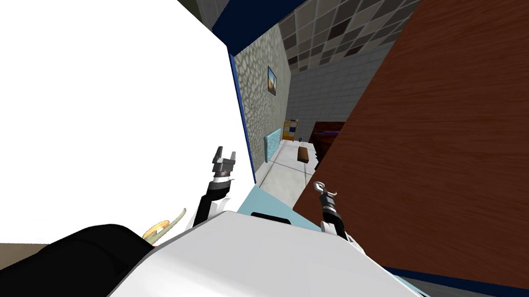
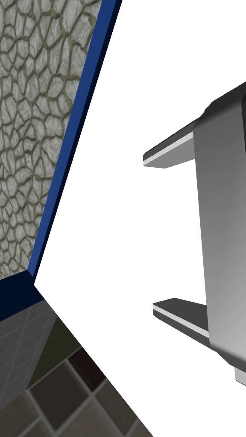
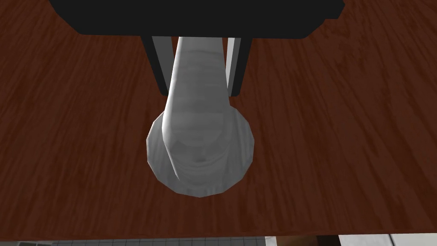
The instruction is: Pull the door open
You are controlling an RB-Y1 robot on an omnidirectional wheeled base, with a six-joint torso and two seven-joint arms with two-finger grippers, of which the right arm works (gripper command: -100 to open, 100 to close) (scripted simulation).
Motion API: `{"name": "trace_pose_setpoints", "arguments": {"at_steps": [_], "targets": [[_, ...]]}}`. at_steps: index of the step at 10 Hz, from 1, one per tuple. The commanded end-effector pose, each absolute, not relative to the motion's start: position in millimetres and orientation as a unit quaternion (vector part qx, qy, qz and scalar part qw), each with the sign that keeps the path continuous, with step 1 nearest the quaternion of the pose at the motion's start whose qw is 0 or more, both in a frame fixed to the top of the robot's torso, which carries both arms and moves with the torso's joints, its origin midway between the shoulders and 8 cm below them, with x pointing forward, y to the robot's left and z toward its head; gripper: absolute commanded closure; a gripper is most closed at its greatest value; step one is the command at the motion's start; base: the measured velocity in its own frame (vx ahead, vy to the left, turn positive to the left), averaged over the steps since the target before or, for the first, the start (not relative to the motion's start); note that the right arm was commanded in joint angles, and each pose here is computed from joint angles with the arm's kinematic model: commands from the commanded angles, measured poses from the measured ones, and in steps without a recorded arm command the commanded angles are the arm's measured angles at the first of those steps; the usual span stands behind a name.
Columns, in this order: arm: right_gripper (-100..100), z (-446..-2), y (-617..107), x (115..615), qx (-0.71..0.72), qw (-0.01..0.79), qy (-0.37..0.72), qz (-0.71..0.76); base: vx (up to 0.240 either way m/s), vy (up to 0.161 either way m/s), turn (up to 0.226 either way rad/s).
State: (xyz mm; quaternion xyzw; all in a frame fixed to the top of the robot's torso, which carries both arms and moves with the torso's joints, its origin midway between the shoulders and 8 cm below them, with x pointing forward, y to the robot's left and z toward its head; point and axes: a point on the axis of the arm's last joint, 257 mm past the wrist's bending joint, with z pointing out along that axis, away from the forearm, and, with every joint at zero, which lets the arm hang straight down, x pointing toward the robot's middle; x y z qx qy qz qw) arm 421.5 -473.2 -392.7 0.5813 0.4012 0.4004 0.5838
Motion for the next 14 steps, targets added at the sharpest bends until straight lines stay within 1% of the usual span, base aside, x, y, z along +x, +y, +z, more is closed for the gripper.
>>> {"name": "trace_pose_setpoints", "arguments": {"at_steps": [1,5,9,11,14], "targets": [[100,-392.3,-471.2,421.6,0.578,0.581,0.406,0.406,-0.134,-0.019,0.091],[100,-391.4,-465.6,421.5,0.568,0.571,0.419,0.419,-0.178,-0.016,0.094],[100,-391.4,-457.2,420.3,0.555,0.556,0.437,0.437,-0.273,-0.028,0.127],[100,-395.1,-454.2,417.1,0.554,0.551,0.443,0.44,-0.153,-0.009,0.056],[100,-393.0,-447.9,413.9,0.541,0.541,0.456,0.455,-0.252,-0.056,0.123]]}}
